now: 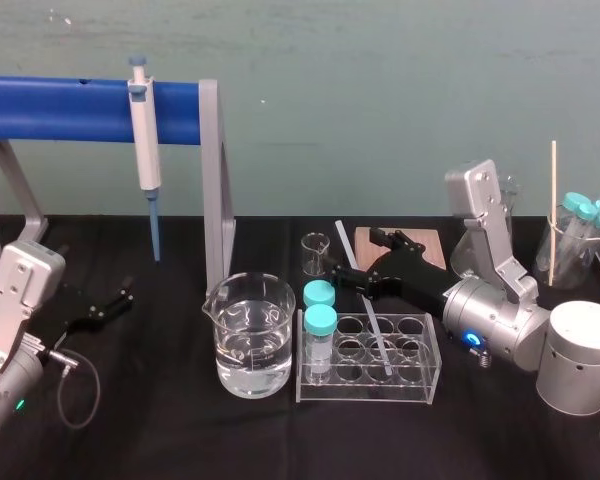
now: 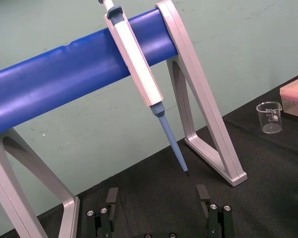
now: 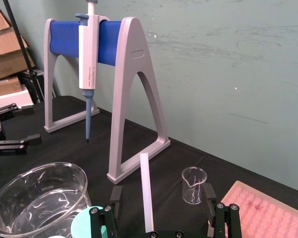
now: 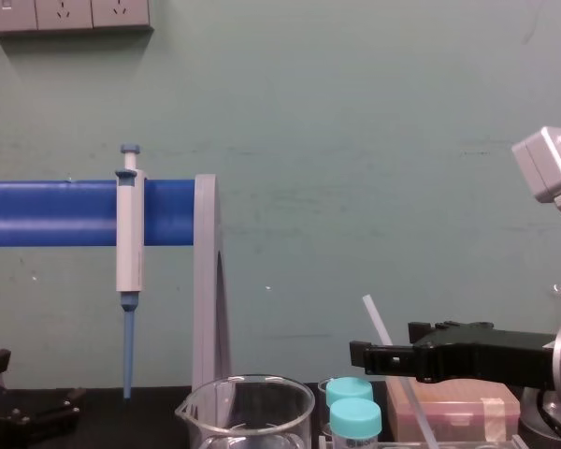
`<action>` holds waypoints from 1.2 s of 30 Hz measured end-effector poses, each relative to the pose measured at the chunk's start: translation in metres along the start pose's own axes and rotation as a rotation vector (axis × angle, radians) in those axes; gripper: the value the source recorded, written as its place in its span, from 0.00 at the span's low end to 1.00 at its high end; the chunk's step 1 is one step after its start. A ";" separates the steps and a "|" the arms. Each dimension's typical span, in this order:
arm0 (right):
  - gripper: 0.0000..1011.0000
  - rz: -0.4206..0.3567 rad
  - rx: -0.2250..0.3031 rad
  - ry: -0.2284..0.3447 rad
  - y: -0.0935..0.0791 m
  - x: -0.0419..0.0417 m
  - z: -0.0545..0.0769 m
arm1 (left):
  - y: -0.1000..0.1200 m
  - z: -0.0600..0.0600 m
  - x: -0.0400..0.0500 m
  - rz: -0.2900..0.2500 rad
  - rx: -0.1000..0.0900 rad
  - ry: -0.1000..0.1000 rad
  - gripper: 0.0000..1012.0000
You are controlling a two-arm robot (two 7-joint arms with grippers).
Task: Pick up the stirring rod with one hand, then place it down.
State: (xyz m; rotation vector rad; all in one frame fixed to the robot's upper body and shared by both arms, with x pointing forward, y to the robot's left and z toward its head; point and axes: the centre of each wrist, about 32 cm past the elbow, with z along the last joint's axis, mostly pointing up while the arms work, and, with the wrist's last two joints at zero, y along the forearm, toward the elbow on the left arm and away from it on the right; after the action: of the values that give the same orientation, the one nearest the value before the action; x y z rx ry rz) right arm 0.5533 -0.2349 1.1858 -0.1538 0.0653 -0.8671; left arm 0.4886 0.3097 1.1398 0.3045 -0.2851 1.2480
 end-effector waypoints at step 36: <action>0.07 0.000 0.001 0.005 0.000 0.0001 0.000 | 0.000 0.000 0.0000 0.000 0.000 0.000 0.99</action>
State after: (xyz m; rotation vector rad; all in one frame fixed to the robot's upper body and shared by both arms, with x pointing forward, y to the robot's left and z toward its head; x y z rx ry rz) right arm 0.5532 -0.2351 1.1858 -0.1508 0.0690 -0.8679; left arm 0.4886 0.3097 1.1398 0.3045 -0.2851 1.2480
